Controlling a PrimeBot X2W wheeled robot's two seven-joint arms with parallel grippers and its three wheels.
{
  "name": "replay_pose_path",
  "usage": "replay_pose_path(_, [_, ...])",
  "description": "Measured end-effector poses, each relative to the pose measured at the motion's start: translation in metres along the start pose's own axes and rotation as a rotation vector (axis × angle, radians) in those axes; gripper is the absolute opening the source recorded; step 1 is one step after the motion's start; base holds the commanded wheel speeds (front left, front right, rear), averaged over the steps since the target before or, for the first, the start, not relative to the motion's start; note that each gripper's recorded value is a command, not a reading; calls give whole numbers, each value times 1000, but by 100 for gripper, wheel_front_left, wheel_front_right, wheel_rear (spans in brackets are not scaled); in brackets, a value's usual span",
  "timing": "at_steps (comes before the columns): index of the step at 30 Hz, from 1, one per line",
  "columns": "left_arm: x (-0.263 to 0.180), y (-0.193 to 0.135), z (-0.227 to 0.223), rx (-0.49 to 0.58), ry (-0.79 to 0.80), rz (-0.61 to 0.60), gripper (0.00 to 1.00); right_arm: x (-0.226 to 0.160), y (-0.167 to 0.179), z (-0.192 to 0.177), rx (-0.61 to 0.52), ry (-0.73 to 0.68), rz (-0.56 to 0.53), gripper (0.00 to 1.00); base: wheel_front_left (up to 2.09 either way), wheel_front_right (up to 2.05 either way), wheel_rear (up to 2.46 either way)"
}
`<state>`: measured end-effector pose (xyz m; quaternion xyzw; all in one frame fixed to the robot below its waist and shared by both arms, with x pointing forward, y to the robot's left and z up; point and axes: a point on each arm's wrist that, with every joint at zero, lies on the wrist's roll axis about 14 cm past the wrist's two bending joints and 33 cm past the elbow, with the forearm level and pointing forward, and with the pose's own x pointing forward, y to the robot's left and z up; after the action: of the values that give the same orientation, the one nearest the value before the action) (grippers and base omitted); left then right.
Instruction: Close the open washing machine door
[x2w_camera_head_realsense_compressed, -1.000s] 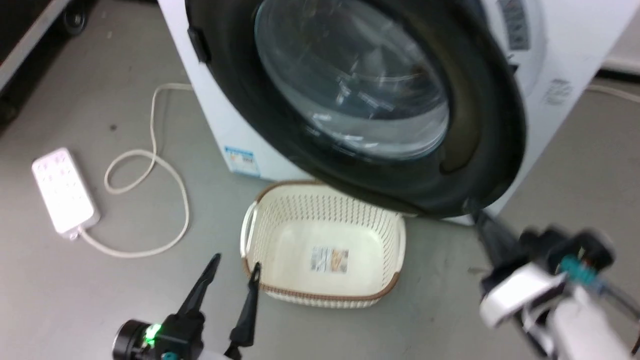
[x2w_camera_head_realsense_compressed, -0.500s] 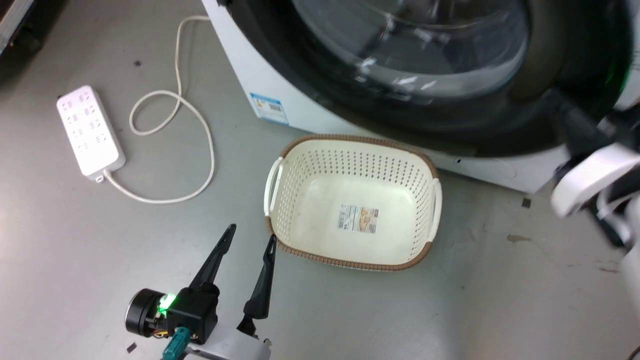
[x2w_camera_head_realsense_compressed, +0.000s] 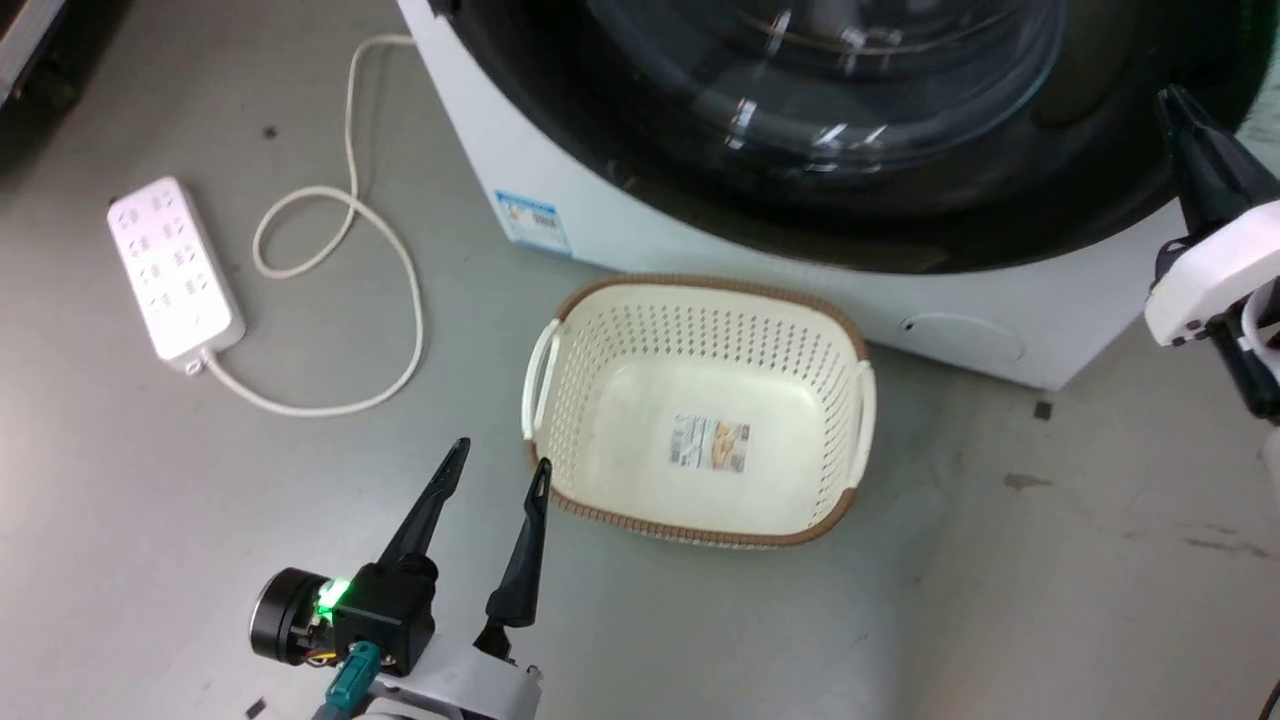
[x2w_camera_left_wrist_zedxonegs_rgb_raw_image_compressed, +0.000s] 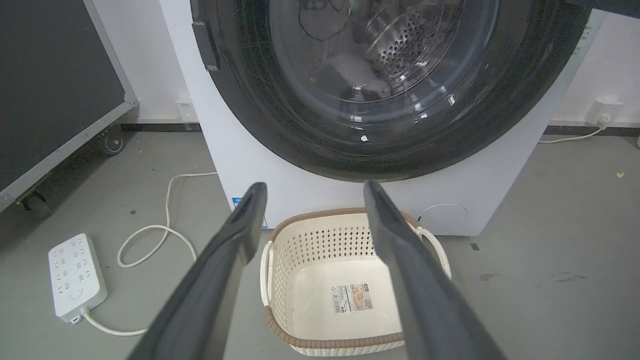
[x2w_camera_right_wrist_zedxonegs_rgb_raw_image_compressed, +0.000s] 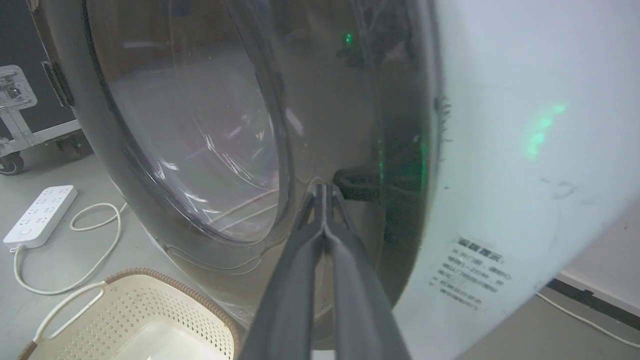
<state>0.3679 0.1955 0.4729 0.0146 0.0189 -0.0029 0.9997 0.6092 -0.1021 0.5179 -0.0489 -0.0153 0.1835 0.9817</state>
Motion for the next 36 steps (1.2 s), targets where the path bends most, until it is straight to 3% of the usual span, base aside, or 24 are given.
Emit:
replay_pose_path(1, [-1, 0, 2, 2, -7, -3, 100, -3, 0, 5, 2, -15, -4, 0, 0, 0, 0])
replay_pose_path(2, [-1, -1, 5, 3, -15, -3, 100, -7, 0, 10, 1, -30, -8, 26, 0, 0, 0])
replay_pose_path(3, [-2, 0, 8, 3, -26, -2, 100, -11, 0, 15, 0, -44, -11, 83, 0, 0, 0])
replay_pose_path(4, [-3, 1, 11, 6, -36, -2, 100, -17, 1, 17, 5, -52, -16, 100, 0, 0, 0])
replay_pose_path(11, [-12, -4, 27, -3, -86, -25, 100, -79, 14, 15, 20, -61, -31, 100, 0, 0, 0])
replay_pose_path(19, [-21, -11, 30, -46, -104, -48, 100, -166, 8, 13, 121, -110, -196, 100, 0, 0, 0])
replay_pose_path(24, [-26, -11, 28, -64, -101, -47, 100, -213, 12, 5, 127, -98, -267, 100, 0, 0, 0])
replay_pose_path(36, [-27, -15, 29, -62, -104, -60, 100, -244, 20, -6, 134, -65, -281, 100, 0, 0, 0])
